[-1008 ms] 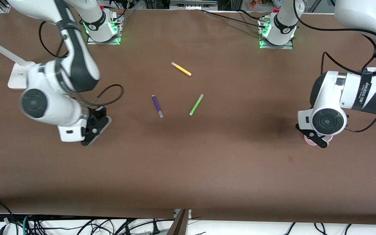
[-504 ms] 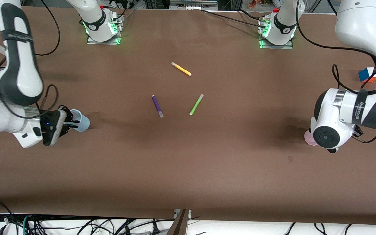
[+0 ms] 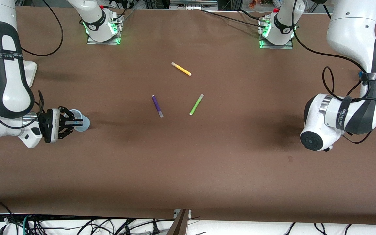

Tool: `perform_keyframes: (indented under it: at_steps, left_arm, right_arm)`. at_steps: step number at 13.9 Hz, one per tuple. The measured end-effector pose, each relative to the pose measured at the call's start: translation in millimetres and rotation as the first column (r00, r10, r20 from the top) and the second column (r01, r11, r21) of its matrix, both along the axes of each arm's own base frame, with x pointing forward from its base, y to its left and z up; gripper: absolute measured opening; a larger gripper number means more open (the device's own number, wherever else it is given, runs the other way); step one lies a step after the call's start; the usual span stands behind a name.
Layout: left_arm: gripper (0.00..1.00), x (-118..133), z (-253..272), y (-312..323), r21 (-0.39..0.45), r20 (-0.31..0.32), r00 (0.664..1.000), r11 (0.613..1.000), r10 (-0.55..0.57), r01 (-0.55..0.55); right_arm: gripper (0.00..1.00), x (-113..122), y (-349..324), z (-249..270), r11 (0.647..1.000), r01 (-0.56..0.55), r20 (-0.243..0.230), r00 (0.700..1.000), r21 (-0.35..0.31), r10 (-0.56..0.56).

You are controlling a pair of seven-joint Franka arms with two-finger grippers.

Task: Place pink and blue markers in matching cups
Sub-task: 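Lower the blue marker into the blue cup while the left gripper drops pink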

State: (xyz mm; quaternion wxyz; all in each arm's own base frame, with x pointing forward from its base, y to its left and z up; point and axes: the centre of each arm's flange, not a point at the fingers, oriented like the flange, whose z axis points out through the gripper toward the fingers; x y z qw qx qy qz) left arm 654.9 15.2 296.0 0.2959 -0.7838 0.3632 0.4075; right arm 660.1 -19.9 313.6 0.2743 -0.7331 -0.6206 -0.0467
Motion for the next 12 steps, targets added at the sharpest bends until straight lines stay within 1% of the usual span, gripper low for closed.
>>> perform_keyframes:
  at_steps: [2,5,6,7,9,10,11,12]
  left_arm:
    - [0.17,0,-8,0,0.01,0.001,1.0,1.0,0.008,-0.008]
    - [0.17,-1,-18,-2,0.015,-0.008,1.0,1.0,0.009,-0.009]
    - [0.23,-1,-21,-3,0.019,-0.013,1.0,1.0,0.006,-0.006]
    - [0.31,-2,-23,-4,0.027,-0.019,1.0,1.0,0.002,-0.001]
    - [0.54,-3,-27,-7,0.041,-0.03,1.0,0.999,-0.005,0.006]
    - [0.63,-3,-28,-9,0.043,-0.032,0.999,0.999,-0.007,0.009]
    - [0.74,-2,-27,-11,0.043,-0.029,1.0,0.999,-0.01,0.011]
    - [0.85,1,-22,-13,0.042,-0.017,1.0,0.999,-0.01,0.011]
  right_arm:
    - [0.17,-3,0,0,0.999,-0.044,0.0,0.999,0.021,0.044]
    - [0.17,-7,-8,-1,0.992,-0.116,0.025,0.993,0.056,0.115]
    - [0.17,-8,-12,-2,0.988,-0.14,0.039,0.99,0.066,0.138]
    - [0.17,-8,-16,-3,0.984,-0.162,0.053,0.986,0.075,0.159]
    - [0.17,-11,-23,-8,0.975,-0.2,0.077,0.978,0.097,0.193]
    - [0.17,-11,-27,-12,0.971,-0.212,0.088,0.975,0.112,0.203]
    - [0.17,-12,-30,-17,0.969,-0.213,0.091,0.975,0.124,0.203]
    - [0.23,-12,-33,-21,0.97,-0.206,0.087,0.977,0.132,0.195]
